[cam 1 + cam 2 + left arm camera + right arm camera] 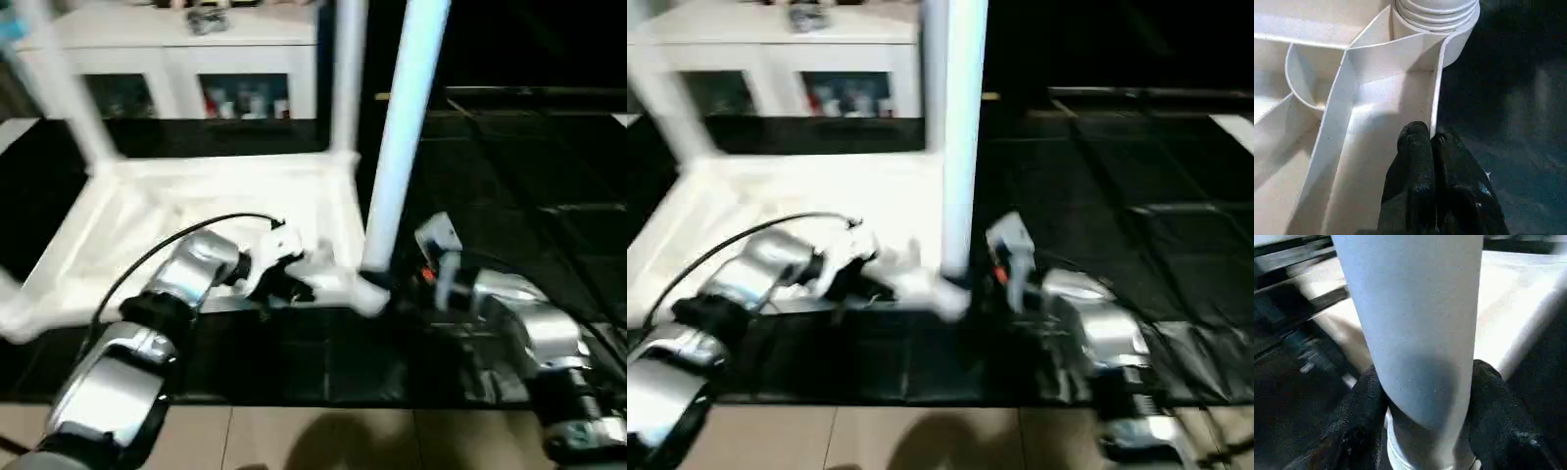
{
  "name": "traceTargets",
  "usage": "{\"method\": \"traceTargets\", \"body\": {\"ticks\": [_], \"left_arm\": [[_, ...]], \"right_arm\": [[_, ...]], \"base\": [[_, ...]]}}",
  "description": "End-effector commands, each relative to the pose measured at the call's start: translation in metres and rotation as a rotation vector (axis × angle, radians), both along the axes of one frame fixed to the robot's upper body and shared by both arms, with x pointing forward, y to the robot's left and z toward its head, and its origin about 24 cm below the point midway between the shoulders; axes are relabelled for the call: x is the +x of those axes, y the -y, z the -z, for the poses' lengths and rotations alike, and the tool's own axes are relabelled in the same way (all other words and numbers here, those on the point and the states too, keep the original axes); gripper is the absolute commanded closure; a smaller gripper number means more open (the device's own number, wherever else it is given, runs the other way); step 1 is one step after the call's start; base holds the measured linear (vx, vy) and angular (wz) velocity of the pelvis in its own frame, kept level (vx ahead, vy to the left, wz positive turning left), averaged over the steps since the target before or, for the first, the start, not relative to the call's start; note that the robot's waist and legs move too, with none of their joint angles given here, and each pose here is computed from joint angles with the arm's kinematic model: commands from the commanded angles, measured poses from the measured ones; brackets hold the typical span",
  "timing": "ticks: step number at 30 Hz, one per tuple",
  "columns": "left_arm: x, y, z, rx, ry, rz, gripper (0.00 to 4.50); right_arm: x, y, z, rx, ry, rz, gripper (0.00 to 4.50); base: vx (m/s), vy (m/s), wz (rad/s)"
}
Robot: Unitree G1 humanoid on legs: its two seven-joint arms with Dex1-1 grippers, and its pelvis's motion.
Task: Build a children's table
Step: Rotate leg to tighten
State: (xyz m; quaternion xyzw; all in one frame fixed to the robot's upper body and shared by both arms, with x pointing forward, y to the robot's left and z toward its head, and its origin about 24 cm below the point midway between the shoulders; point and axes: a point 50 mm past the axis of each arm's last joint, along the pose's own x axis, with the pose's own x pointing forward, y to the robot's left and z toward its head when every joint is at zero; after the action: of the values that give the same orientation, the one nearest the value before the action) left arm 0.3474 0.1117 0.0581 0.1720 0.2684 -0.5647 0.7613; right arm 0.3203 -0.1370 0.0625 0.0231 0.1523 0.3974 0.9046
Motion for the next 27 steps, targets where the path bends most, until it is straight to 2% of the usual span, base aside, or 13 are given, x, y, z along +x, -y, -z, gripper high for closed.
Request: {"method": "traceTargets", "body": {"ticks": [1,4,6,8,10,12,15,18,21,22,25,26,27], "left_arm": [[0.010,0.041,-0.018,-0.117,0.074,-0.074,4.50],[0.013,0.048,-0.020,-0.131,0.091,-0.132,4.50],[0.013,0.049,-0.020,-0.131,0.094,-0.139,4.50],[0.013,0.048,-0.020,-0.131,0.095,-0.134,4.50],[0.013,0.046,-0.020,-0.126,0.098,-0.128,4.50],[0.013,0.042,-0.020,-0.120,0.100,-0.121,4.50],[0.012,0.024,-0.016,-0.096,0.093,-0.092,4.50],[0.011,0.020,-0.015,-0.090,0.090,-0.075,4.50],[0.008,0.006,-0.016,-0.060,0.098,0.019,4.50],[0.008,0.006,-0.016,-0.060,0.098,0.019,4.50],[0.003,-0.001,-0.017,-0.049,0.085,0.121,4.50],[0.003,-0.001,-0.017,-0.049,0.085,0.121,4.50],[-0.001,-0.006,-0.016,-0.028,0.069,0.185,4.50]], "right_arm": [[-0.001,-0.058,0.013,0.023,-0.087,-0.051,2.50],[0.007,-0.068,0.014,-0.019,-0.066,0.027,2.50],[0.009,-0.077,0.013,-0.064,-0.013,0.021,2.50],[0.007,-0.079,0.011,-0.052,0.005,-0.012,2.50],[0.007,-0.080,0.010,-0.036,0.010,-0.017,1.99],[0.007,-0.079,0.009,-0.020,0.012,-0.022,1.87],[0.006,-0.062,0.008,0.004,0.035,-0.056,1.57],[0.005,-0.056,0.007,0.011,0.044,-0.072,1.39],[-0.003,-0.024,-0.001,0.020,0.072,-0.186,1.17],[-0.003,-0.024,-0.001,0.020,0.072,-0.186,1.06],[-0.007,-0.001,-0.003,-0.010,0.073,-0.251,0.84],[-0.007,-0.001,-0.003,-0.010,0.073,-0.251,0.76],[-0.009,0.008,-0.005,-0.013,0.069,-0.300,0.69]], "base": [[0.000,0.000,0.00],[0.000,0.000,0.00],[0.000,0.000,0.00],[0.000,0.000,0.00],[0.000,0.000,0.00],[0.000,0.000,0.00],[0.000,0.000,0.00],[0.000,0.000,0.00],[0.000,0.000,0.00],[0.000,0.000,0.00],[0.000,0.000,0.00],[0.000,0.000,0.00],[0.000,0.000,0.00]]}}
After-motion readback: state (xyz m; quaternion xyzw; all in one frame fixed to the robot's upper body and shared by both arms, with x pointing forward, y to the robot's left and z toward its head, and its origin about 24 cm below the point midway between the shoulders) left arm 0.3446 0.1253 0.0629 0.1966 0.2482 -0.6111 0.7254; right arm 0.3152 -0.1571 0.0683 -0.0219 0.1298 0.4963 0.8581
